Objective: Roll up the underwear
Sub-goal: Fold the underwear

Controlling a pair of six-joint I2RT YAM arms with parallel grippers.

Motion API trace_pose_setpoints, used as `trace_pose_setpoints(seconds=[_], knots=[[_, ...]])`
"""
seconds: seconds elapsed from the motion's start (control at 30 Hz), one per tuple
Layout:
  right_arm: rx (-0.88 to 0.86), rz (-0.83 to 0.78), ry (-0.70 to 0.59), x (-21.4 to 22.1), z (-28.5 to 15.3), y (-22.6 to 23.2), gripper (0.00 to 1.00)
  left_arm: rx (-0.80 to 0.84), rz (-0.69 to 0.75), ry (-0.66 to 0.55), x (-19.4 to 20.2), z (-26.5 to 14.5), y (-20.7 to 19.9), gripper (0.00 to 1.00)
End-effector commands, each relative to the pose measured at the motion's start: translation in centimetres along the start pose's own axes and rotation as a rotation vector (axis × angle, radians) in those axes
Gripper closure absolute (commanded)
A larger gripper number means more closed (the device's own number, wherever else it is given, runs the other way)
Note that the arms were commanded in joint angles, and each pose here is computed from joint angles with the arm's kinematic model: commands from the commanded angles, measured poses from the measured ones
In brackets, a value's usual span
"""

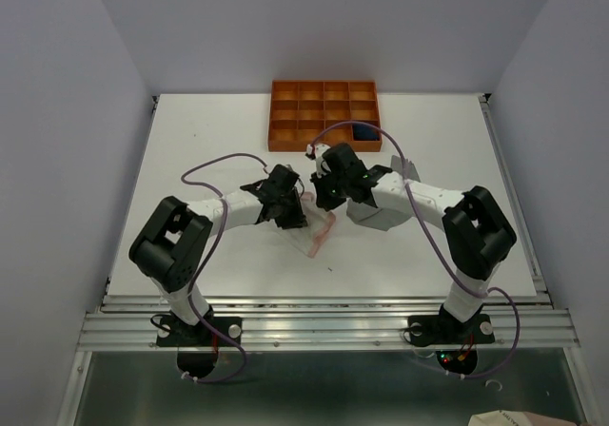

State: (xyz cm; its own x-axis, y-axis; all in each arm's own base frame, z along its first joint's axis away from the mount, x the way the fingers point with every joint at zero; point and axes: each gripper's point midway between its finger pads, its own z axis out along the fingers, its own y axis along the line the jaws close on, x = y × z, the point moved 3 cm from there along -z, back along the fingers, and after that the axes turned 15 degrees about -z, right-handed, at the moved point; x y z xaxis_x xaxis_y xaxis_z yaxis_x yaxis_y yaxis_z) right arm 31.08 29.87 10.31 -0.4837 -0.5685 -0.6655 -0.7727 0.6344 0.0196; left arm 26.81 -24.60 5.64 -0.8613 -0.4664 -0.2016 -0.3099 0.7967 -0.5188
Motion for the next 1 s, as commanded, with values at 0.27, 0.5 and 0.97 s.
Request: trace_pose_setpoints(seconds=[0.27, 0.5, 0.97], knots=[[-0.150, -0.012, -0.139, -2.9, -1.8, 3.4, 0.99, 0.004, -0.020, 0.013, 0.5, 0.9, -0.6, 0.91], [-0.151, 0.005, -0.127, -2.2, -1.6, 3.8, 0.99, 0.025, -0.025, -0.018, 0.0, -0.2, -1.3, 0.91], [-0.098, -0.023, -0.139, -2.4, -2.4, 3.0, 0.99, -0.042, -0.143, -0.176, -0.9, -6.1, 2.0, 0.82]])
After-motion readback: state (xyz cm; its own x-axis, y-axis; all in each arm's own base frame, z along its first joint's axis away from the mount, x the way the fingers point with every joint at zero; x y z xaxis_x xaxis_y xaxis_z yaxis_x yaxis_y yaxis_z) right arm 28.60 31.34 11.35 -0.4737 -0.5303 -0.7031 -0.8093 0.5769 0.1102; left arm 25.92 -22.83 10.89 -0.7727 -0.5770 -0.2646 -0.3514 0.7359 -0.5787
